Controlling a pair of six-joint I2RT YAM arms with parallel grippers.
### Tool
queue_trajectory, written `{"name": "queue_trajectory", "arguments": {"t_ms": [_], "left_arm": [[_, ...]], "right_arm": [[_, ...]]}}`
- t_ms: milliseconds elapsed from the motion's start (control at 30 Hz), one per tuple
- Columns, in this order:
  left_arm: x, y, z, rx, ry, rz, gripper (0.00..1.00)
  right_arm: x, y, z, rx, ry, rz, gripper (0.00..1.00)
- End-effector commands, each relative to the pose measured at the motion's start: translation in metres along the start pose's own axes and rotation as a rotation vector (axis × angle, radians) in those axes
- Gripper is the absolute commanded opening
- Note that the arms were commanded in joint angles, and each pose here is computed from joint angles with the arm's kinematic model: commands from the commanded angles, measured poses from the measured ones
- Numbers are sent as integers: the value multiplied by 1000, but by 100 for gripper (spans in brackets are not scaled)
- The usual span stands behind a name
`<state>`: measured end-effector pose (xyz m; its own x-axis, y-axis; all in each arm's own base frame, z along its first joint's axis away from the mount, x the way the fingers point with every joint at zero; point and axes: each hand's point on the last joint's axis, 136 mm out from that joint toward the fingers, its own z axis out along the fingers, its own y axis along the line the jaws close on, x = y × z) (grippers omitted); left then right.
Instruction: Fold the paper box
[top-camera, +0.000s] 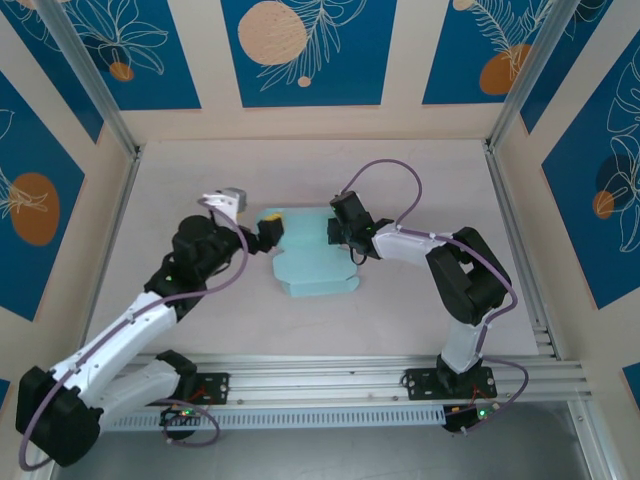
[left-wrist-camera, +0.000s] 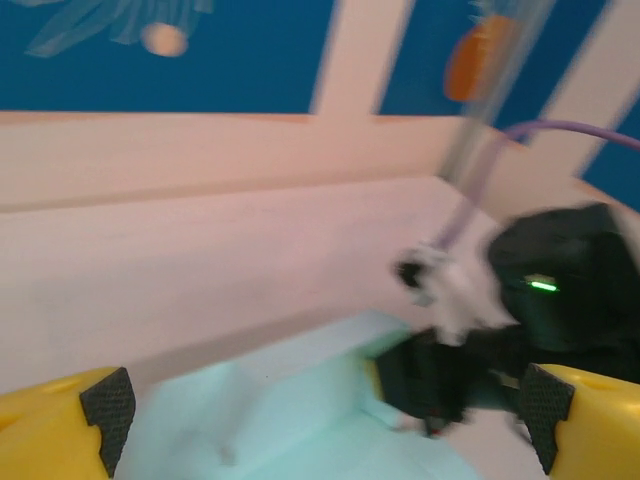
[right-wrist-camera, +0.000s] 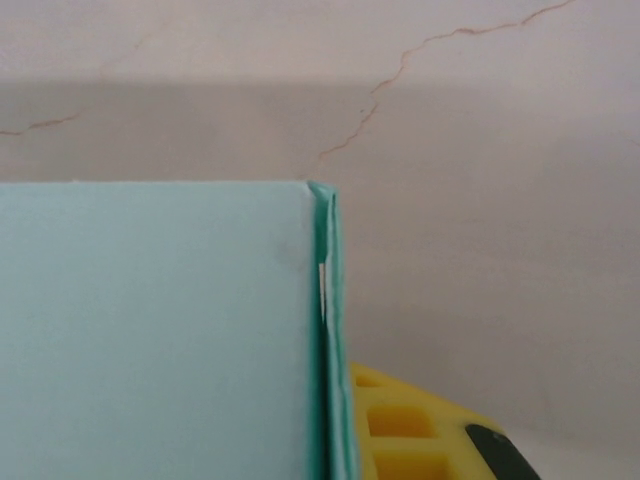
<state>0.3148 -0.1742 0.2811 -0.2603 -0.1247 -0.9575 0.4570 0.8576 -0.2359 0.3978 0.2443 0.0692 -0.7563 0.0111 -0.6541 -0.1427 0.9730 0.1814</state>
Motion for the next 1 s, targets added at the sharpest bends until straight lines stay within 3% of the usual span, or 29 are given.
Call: {"name": "queue_trajectory", "arguments": {"t_ms": [0, 133, 367, 633, 967], "left_arm": [[26, 67, -8, -209, 65, -27, 100], [36, 108, -5, -281, 49, -112, 94], [72, 149, 21, -292, 142, -195, 81], [111, 144, 62, -150, 242, -268, 78], [117, 108, 84, 10, 267, -239, 77]], "right_arm": [[-20, 13, -17, -60, -27, 33, 0], [-21, 17, -21, -78, -30, 26, 0], [-23, 21, -27, -95, -34, 6, 0], [-23, 24, -27, -107, -34, 5, 0], [-24, 25, -24, -102, -34, 7, 0]]}}
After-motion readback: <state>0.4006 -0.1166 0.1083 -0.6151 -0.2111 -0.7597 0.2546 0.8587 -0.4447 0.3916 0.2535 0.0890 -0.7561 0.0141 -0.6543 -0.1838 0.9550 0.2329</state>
